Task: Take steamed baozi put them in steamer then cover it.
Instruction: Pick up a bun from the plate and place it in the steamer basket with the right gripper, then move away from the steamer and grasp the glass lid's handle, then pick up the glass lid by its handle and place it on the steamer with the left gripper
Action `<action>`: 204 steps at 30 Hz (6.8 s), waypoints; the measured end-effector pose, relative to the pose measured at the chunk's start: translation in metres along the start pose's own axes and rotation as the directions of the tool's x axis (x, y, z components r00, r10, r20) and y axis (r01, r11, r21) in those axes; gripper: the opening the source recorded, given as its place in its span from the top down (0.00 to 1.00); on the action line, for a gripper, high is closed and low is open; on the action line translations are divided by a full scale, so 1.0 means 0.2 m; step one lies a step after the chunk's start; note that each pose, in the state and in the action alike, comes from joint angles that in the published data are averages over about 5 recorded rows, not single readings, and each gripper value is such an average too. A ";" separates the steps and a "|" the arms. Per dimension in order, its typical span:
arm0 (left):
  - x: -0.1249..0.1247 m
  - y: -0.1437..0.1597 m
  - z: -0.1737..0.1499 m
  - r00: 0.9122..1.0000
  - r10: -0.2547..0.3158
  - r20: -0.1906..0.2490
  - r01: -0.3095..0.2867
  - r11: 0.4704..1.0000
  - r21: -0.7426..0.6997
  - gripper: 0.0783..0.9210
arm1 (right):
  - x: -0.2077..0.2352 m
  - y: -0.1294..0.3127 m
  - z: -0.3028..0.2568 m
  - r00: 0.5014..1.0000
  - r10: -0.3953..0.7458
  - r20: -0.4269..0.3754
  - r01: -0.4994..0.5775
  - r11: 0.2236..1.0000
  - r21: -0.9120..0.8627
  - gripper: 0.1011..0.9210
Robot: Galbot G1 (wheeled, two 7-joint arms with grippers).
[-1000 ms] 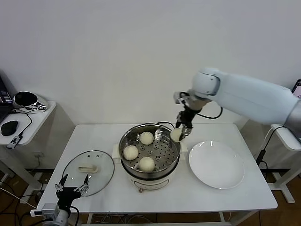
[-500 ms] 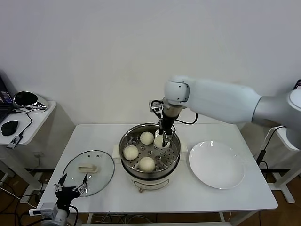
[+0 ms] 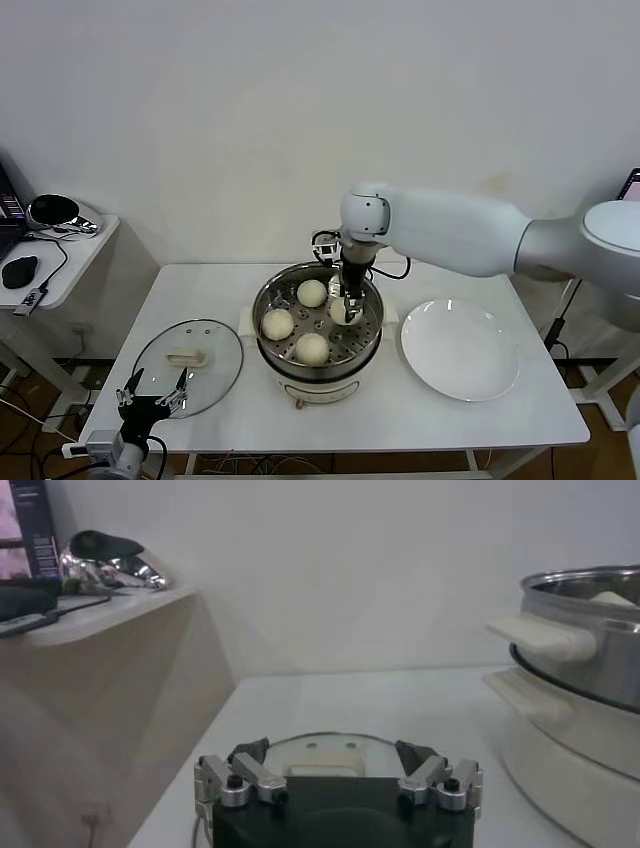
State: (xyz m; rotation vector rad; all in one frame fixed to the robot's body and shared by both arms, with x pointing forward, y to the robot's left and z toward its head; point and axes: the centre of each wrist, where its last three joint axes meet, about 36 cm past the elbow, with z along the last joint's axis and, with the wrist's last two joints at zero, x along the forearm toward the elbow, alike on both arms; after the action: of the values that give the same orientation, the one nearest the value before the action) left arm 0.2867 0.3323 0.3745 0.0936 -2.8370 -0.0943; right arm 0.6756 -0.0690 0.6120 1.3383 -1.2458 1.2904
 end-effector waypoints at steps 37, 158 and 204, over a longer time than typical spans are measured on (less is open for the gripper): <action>0.04 -0.07 0.01 1.000 0.012 -0.019 -0.011 1.000 0.003 0.12 | 0.44 0.29 0.67 0.849 0.398 0.347 -0.325 0.912 -0.251 0.12; -0.73 0.02 0.39 0.977 -0.061 0.204 0.201 -0.050 -0.978 0.12 | -1.22 2.14 1.34 0.262 0.952 -0.155 0.105 -0.188 -0.977 0.12; -0.76 0.10 0.43 0.975 -0.088 0.203 0.208 0.052 -0.977 0.93 | -1.15 2.18 1.35 0.242 0.956 -0.164 0.042 -0.179 -0.983 0.12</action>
State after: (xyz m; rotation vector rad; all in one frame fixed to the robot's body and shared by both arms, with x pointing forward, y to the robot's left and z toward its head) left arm 0.4047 0.3681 0.2494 0.0626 -2.0761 -2.1276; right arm 0.2844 -0.3672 0.3396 -0.0645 -2.9284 -0.2003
